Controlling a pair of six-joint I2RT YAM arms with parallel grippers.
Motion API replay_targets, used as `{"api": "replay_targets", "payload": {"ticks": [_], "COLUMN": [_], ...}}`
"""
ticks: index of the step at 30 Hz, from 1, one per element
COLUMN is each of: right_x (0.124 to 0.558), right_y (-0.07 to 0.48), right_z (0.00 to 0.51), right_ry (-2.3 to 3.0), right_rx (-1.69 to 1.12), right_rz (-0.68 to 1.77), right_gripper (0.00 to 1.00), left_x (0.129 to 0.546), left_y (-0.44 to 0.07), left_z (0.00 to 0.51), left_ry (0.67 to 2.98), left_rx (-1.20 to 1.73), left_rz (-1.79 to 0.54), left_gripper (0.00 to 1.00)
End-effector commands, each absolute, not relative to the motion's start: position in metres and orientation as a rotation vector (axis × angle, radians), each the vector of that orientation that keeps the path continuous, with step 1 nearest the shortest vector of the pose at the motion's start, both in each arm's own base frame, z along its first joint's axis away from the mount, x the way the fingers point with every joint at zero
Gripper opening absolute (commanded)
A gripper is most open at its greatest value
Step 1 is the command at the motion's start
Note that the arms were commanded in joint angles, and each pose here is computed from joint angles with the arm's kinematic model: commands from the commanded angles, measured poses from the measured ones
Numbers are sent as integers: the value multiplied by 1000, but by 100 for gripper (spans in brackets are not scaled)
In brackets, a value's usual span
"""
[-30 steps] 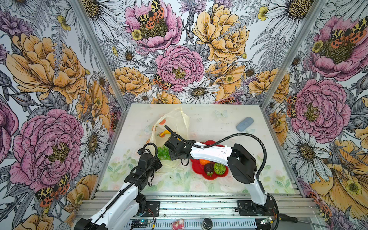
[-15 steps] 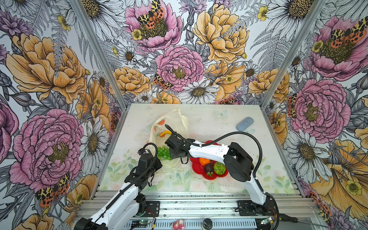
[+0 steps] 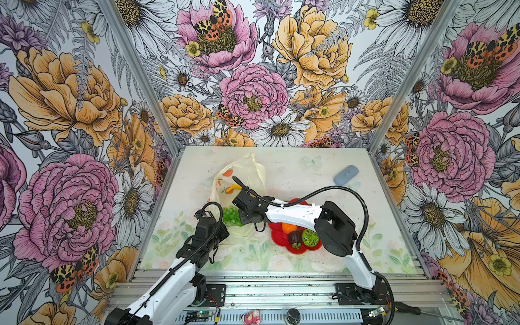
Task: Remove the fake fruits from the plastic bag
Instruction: 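Move the right gripper into the bag and close on the strawberry stem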
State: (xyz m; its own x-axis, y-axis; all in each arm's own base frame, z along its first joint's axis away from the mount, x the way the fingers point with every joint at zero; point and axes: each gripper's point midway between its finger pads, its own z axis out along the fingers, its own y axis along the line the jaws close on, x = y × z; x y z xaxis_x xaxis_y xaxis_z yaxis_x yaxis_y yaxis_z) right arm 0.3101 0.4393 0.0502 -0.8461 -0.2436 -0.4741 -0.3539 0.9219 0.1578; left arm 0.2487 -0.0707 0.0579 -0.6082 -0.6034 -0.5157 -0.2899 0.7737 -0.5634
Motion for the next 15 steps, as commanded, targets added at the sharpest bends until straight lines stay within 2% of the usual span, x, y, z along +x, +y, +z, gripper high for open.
{"api": "replay_targets", "payload": {"ticks": [1, 15], "right_x": [319, 318], "right_y": [439, 437], "right_z": [56, 101], "right_ry": [2593, 2518], "right_rx": [-405, -439], "right_rz": [316, 371], "right_gripper": [6, 0], "left_x": [250, 255], "left_y": [-75, -83], "left_z": [59, 60], "left_ry": [2242, 2283], "left_rx": [-636, -600], "left_rz": [-574, -586], "left_gripper": [0, 0]}}
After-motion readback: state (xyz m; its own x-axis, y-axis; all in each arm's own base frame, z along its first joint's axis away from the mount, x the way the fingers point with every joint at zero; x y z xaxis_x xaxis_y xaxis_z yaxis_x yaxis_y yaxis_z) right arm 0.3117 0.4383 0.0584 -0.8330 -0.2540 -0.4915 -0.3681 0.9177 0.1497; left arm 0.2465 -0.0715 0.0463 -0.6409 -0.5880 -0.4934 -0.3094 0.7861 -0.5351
